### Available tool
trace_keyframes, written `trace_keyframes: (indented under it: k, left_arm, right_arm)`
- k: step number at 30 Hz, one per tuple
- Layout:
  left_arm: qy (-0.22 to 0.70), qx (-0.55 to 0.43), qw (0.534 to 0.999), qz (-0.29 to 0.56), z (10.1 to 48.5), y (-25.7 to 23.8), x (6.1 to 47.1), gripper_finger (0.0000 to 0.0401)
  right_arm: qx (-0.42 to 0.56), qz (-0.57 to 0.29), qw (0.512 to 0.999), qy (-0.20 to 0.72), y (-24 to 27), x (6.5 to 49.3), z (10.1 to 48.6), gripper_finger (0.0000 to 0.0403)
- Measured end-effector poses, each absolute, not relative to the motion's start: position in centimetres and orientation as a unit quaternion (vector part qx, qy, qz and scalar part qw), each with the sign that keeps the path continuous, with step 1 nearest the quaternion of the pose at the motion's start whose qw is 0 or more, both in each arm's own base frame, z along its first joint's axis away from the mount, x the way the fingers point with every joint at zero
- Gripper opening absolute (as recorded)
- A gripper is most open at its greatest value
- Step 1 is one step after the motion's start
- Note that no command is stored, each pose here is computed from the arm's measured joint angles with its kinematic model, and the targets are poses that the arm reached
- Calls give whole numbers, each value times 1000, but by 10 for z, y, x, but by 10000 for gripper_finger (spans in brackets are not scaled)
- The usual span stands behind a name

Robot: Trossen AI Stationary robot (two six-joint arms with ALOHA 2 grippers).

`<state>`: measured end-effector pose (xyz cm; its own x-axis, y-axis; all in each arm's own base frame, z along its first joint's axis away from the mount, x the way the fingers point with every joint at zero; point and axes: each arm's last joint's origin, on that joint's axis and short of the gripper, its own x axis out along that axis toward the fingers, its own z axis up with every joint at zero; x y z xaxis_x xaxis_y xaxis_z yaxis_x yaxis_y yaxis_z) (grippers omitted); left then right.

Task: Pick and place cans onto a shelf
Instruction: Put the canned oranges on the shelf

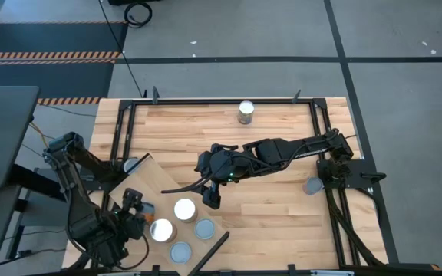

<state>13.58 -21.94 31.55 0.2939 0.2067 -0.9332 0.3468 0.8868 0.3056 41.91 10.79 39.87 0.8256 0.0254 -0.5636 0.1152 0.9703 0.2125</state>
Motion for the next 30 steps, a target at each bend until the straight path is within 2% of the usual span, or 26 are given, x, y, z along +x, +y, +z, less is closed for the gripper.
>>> trace_keyframes:
  k: [7, 16, 24, 30]
  left_arm:
    - [595, 246, 763, -63, 315, -220, 136, 312]
    - [592, 246, 765, -61, 315, -220, 136, 282]
    - [594, 249, 763, -58, 316, -219, 135, 312]
    - [608, 252, 751, -58, 315, -217, 133, 316]
  right_arm:
    - [122, -25, 948, 294, 108, 419, 399, 318]
    - [122, -25, 948, 294, 108, 419, 399, 318]
    - [123, -25, 948, 294, 108, 419, 399, 318]
    - [127, -26, 947, 294, 108, 419, 399, 318]
